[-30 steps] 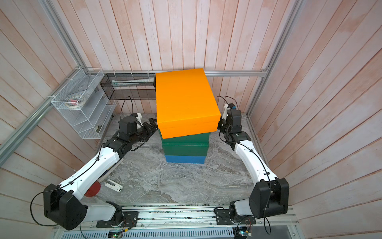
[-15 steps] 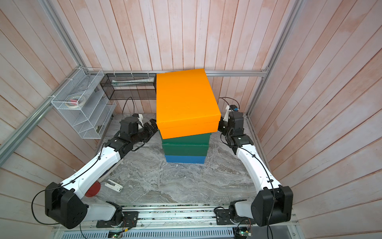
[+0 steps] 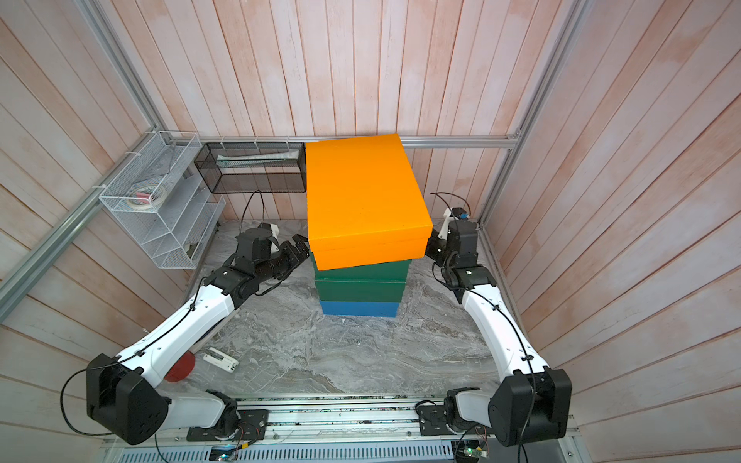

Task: Stack the shoeboxes
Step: Adjust the shoeboxes in the shoebox, then adjust the shoebox.

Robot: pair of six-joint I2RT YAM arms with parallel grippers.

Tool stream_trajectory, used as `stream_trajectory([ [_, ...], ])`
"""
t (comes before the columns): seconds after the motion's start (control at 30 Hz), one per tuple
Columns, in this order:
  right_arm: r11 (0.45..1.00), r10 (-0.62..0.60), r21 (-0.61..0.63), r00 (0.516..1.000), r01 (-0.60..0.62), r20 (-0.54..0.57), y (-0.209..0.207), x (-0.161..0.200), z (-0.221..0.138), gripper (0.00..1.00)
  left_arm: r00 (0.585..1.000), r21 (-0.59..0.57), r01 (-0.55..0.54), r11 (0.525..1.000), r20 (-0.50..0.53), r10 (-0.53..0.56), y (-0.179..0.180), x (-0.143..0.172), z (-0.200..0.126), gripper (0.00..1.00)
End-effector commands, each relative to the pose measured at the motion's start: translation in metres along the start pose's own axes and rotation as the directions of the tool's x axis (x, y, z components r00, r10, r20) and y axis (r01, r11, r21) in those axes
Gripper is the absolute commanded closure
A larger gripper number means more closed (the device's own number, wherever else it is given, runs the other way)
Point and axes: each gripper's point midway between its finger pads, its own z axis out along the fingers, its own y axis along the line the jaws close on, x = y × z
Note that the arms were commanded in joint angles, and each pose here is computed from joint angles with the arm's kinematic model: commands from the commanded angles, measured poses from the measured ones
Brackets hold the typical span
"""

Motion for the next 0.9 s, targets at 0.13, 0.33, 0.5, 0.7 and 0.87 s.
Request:
stream_trajectory([
  [0.13,0.997,-0.067,0.055,0.989,0.06,0.134,0.005,-0.051,-0.037,0.42,0.983,0.009,-0.071,0.997,0.171,0.069,-0.025,-0.066,-0.042,0.0],
  [0.33,0.994,-0.105,0.039,0.977,0.099,0.185,0.021,-0.065,-0.057,0.44,0.949,0.046,-0.156,0.987,0.285,0.137,-0.065,-0.102,-0.07,0.0],
  [0.5,0.988,-0.145,0.076,0.967,0.132,0.21,0.021,-0.065,-0.073,0.48,0.947,0.118,-0.194,0.974,0.28,0.155,-0.086,-0.108,-0.059,0.0],
  [0.7,0.99,-0.137,0.009,0.973,0.138,0.184,0.032,-0.05,-0.083,0.5,0.957,0.151,-0.187,0.971,0.25,0.146,-0.092,-0.11,-0.037,0.0],
  [0.87,0.988,-0.145,-0.021,0.975,0.151,0.17,0.043,-0.042,-0.088,0.5,0.959,0.176,-0.186,0.967,0.245,0.14,-0.101,-0.116,-0.028,0.0],
])
